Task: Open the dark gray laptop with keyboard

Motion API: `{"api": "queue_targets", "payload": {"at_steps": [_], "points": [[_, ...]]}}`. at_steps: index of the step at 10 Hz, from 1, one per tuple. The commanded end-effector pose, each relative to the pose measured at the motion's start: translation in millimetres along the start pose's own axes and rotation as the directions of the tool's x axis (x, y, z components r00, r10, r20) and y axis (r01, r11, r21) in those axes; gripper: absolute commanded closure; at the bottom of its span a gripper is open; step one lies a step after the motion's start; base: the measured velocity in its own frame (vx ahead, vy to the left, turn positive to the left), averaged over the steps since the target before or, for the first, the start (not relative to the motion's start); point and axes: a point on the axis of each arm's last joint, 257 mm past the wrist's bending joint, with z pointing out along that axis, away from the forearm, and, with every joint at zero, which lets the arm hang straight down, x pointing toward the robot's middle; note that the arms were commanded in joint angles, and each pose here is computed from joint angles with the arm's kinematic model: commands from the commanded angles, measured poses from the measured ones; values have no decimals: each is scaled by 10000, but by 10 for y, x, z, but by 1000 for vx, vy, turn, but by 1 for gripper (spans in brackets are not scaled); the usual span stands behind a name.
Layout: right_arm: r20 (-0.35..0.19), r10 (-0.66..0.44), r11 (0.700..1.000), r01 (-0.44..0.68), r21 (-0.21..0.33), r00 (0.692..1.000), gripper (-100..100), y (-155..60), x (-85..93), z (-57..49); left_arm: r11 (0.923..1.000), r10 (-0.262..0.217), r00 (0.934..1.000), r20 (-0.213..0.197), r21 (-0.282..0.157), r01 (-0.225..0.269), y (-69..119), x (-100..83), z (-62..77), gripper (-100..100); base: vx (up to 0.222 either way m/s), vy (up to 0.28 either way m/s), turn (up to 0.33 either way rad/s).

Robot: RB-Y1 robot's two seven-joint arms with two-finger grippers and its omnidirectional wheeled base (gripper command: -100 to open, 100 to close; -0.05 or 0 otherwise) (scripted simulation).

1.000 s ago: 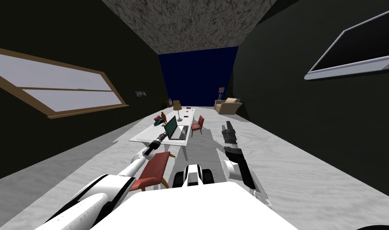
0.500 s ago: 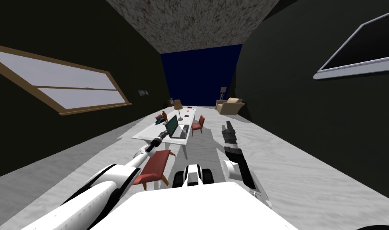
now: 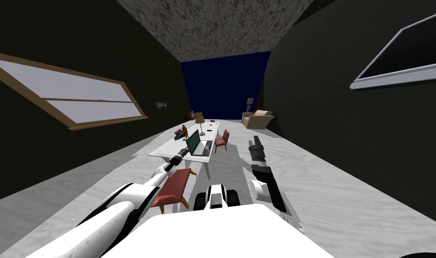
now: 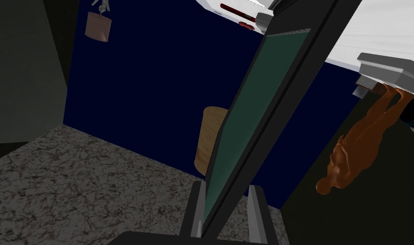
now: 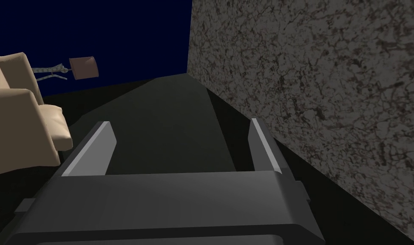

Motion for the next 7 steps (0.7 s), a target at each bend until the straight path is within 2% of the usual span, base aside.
{"api": "queue_targets", "payload": {"at_steps": [1, 2, 4, 6, 7], "points": [[0, 1, 10000, -1, 0, 10000, 0, 0, 0, 0, 9997, 238, 9997, -21, 49, -238, -53, 30, -2, 100, 0, 0, 0], [0, 1, 10000, -1, 0, 10000, 0, 0, 0, 0, 9981, 616, 9981, -38, 69, -616, -109, 97, -7, 100, 3, 5, 18], [0, 0, 10000, 0, 0, 10000, 0, 0, 0, 0, 9950, 999, 9950, -47, 81, -998, -162, 159, -14, 100, 11, 10, 5], [0, 0, 10000, 0, 0, 10000, 0, 0, 0, 0, 9903, 1385, 9903, -51, 83, -1385, -212, 216, -23, 100, 9, 6, 5], [0, 1, 10000, -1, -1, 10000, 0, 0, 0, 0, 9860, 1667, 9860, -51, 74, -1666, -258, 269, -33, 100, 9, 3, -4]]}}
